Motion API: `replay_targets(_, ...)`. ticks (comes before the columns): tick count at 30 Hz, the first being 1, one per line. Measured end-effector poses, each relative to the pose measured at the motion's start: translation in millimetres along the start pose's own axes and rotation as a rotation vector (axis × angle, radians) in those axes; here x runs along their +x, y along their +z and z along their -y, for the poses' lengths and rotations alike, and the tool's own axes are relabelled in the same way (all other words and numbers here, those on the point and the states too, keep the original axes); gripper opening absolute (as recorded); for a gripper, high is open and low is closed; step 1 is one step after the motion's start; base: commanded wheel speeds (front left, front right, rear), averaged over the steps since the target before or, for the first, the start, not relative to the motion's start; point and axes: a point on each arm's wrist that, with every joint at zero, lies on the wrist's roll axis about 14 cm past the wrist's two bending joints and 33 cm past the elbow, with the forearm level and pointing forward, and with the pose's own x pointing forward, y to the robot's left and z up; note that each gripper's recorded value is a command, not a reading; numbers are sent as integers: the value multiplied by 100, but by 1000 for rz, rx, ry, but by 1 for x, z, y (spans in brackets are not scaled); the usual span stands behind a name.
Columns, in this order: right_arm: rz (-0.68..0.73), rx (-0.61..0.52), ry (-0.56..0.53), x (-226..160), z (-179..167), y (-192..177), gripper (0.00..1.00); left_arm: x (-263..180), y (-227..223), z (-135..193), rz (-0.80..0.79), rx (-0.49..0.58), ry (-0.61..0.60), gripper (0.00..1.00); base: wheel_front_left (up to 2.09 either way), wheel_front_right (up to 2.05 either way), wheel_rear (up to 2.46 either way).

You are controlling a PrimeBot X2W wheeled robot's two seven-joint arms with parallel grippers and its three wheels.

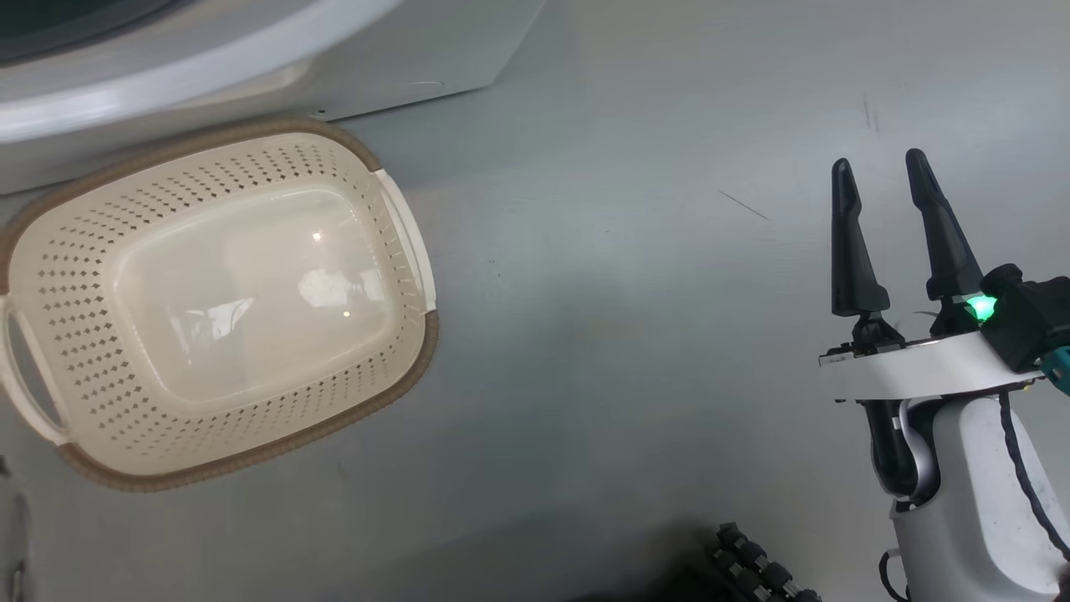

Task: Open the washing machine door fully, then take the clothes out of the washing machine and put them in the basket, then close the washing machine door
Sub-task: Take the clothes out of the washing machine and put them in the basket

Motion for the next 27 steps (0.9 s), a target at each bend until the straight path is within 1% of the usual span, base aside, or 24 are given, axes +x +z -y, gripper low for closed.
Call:
replay_targets(1,4,-2,2,1,0,1,100,-3,1,1,20,-7,1,0,0,0,0)
replay_targets(10,36,-29,38,5,-7,12,100,-32,29,5,225,40,29,0,0,0,0)
replay_targets(15,50,-28,65,6,-16,17,100,-52,41,18,329,35,25,0,0,0,0)
replay_targets(23,72,-27,109,1,-30,26,100,-91,50,32,437,72,43,0,0,0,0)
replay_targets(27,77,-27,126,-2,-35,29,100,-105,53,35,456,85,58,0,0,0,0)
